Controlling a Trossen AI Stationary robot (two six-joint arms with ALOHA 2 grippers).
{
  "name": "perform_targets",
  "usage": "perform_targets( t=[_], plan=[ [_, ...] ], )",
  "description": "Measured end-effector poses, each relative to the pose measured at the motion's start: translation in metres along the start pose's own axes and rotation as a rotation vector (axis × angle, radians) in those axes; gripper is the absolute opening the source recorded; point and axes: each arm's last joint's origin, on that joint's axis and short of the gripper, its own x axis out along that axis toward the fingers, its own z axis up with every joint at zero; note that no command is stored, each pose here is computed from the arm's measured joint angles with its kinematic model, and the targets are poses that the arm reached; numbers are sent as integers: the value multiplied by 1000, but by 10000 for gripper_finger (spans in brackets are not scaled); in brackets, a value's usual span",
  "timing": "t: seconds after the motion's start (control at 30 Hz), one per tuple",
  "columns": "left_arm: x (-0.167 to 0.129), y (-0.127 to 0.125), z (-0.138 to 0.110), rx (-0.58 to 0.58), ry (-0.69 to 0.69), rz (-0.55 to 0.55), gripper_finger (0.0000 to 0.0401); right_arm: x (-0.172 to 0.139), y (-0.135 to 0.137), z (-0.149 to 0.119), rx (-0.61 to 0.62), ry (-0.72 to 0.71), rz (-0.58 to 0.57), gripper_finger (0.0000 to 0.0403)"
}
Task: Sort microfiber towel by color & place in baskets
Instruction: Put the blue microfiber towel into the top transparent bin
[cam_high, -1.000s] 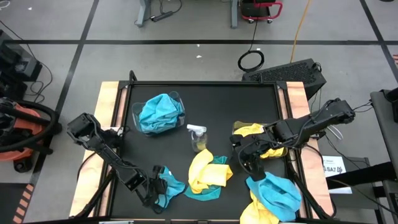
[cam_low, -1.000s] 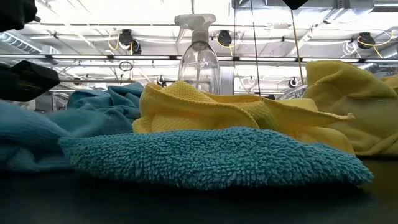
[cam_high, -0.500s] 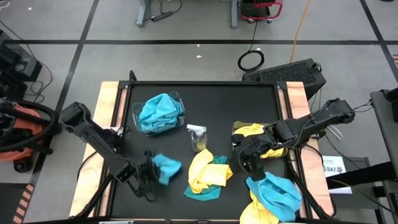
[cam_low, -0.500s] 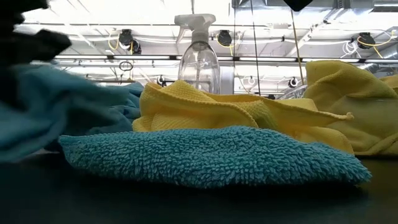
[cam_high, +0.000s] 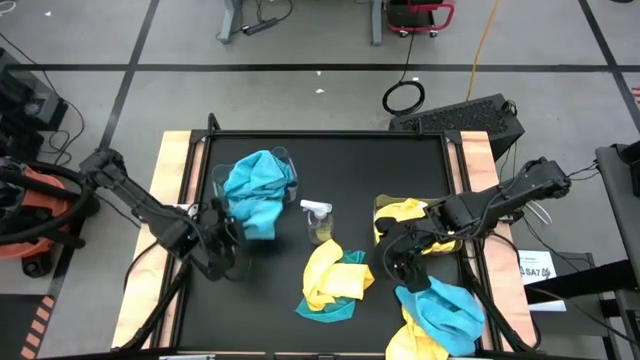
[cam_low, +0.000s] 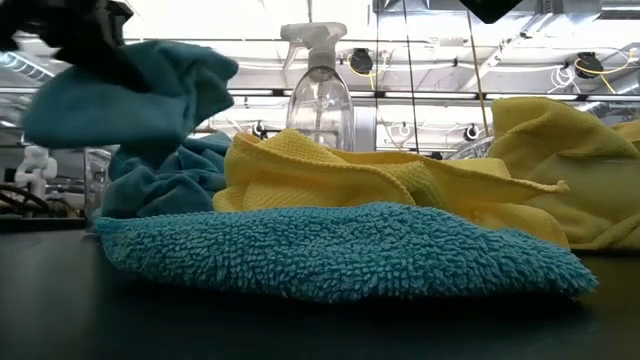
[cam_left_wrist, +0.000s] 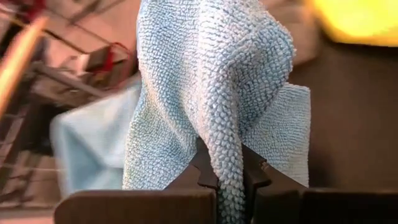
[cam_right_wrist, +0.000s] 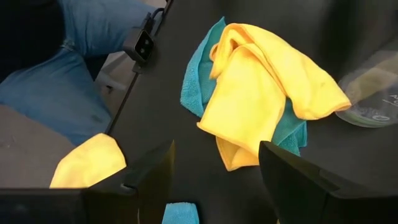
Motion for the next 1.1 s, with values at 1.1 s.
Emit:
perform_targets(
  t=[1.1],
  plan=[
    [113,115,2,-142,359,77,18,3,25,-3,-68,-21,-48,226]
  ],
)
